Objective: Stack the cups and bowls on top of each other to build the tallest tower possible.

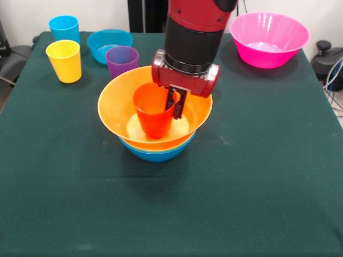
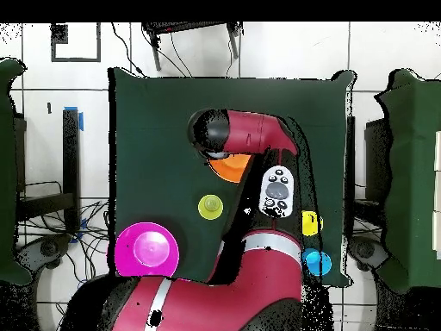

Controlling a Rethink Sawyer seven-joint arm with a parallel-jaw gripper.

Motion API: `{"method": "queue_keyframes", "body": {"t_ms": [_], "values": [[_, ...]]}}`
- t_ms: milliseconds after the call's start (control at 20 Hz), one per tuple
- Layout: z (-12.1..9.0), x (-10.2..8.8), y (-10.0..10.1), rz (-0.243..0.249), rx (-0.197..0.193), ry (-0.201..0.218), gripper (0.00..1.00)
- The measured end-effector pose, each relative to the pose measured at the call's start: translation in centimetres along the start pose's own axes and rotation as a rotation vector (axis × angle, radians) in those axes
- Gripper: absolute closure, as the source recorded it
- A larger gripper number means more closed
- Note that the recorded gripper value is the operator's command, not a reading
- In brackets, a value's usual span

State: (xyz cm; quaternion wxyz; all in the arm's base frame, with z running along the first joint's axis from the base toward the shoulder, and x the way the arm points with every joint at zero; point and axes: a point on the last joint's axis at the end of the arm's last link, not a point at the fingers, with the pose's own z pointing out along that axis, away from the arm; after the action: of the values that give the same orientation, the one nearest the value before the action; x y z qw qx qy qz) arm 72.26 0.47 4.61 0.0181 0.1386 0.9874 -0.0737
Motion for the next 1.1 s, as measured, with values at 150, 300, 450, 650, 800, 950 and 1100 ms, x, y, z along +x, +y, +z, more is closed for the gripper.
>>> {"method": "queue_keyframes", "body": {"t_ms": [150,300,450,650,800,950,1100], "values": [[-0.1,0.4,1.1,-0.017,0.0,0.0,1.0],[0.0,0.7,1.8,-0.028,0.001,0.0,1.0],[0.2,0.9,2.3,-0.034,0.003,0.002,1.0],[0.6,1.2,2.7,-0.042,0.006,0.008,1.0],[0.7,1.3,2.7,-0.043,0.006,0.009,1.0],[0.7,1.3,2.6,-0.041,0.006,0.009,1.0],[0.8,1.2,2.3,-0.037,0.006,0.01,1.0]]}}
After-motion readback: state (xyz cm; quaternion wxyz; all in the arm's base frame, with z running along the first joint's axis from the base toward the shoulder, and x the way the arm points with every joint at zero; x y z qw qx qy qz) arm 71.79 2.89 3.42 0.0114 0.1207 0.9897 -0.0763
